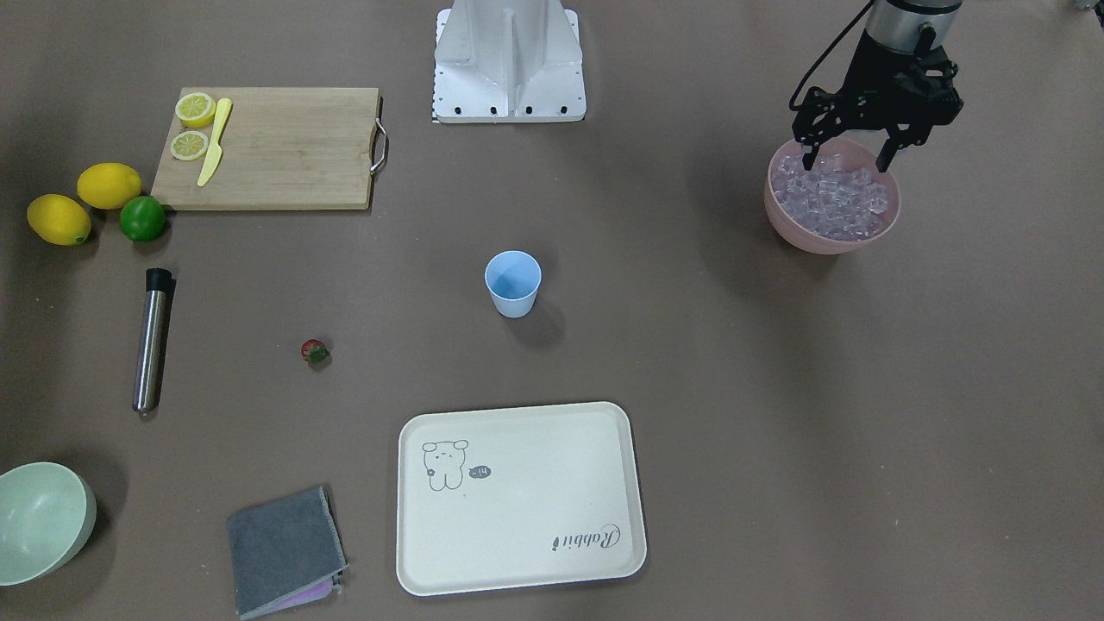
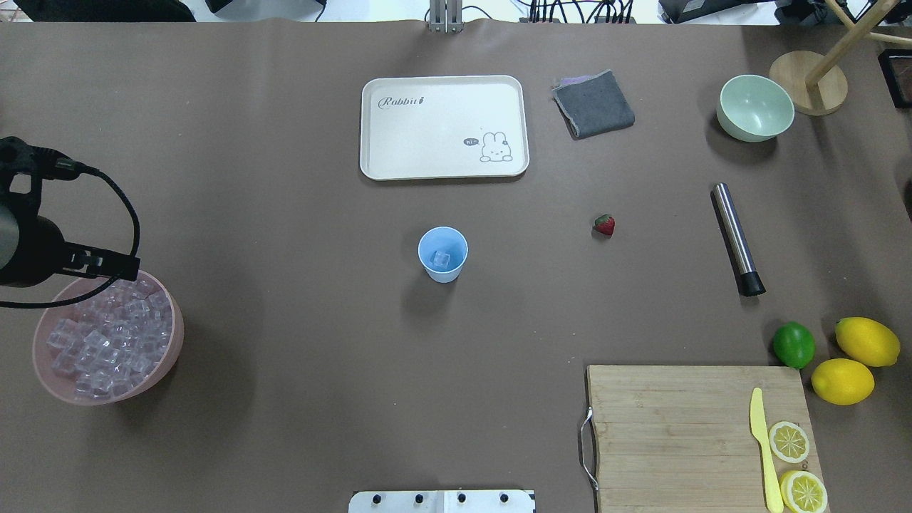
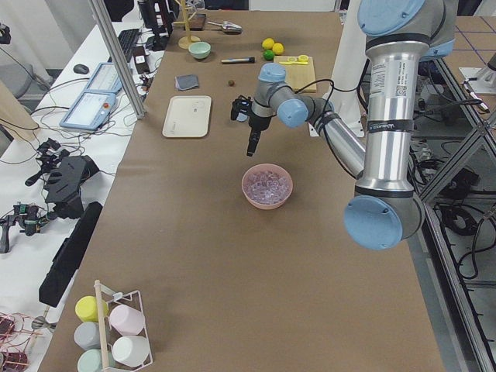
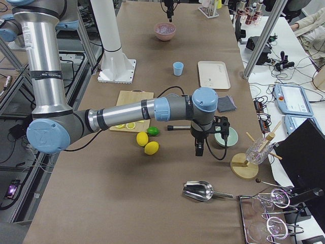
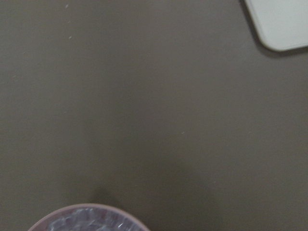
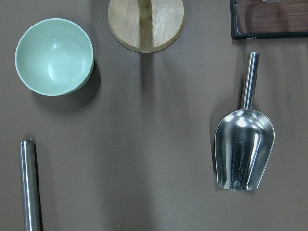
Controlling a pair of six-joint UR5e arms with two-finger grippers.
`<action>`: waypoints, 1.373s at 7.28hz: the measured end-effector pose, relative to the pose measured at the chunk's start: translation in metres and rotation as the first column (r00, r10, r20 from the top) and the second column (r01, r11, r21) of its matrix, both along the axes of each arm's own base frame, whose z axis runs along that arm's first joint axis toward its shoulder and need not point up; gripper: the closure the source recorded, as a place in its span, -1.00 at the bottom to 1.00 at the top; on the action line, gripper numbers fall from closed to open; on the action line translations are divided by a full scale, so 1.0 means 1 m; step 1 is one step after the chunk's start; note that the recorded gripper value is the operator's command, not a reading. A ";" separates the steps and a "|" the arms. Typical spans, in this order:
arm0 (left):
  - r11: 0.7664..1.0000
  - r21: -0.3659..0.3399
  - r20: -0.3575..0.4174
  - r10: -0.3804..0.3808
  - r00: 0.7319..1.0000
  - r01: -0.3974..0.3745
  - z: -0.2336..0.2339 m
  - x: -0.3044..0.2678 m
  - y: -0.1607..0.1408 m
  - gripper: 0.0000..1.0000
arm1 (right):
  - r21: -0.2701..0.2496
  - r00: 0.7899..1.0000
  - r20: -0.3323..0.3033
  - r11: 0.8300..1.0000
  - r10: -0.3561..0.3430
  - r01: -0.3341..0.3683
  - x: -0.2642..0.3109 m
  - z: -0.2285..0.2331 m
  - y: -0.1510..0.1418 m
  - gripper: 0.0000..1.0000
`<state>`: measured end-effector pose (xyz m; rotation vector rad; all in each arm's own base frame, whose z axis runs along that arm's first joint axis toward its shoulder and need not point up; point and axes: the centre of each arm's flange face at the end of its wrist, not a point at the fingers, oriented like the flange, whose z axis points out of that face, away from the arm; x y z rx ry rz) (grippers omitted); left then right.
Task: Mash ice and strawberries in cup
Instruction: 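Move the left gripper back over the pink ice bowl, then lower the left gripper into the bowl and grasp another ice cube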
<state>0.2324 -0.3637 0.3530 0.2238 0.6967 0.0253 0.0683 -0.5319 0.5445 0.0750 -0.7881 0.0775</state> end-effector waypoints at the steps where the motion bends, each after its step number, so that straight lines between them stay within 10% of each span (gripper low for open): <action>1: 0.999 -0.041 0.027 -0.013 1.000 0.014 0.018 -0.001 0.003 -0.93 | 0.000 1.000 0.000 1.000 0.000 0.000 0.000 0.000 0.000 -1.00; 10: 0.977 -0.203 0.103 -0.051 0.993 0.071 0.094 0.058 0.021 -0.93 | -0.001 1.000 -0.005 1.000 -0.013 0.013 -0.006 0.002 -0.001 -1.00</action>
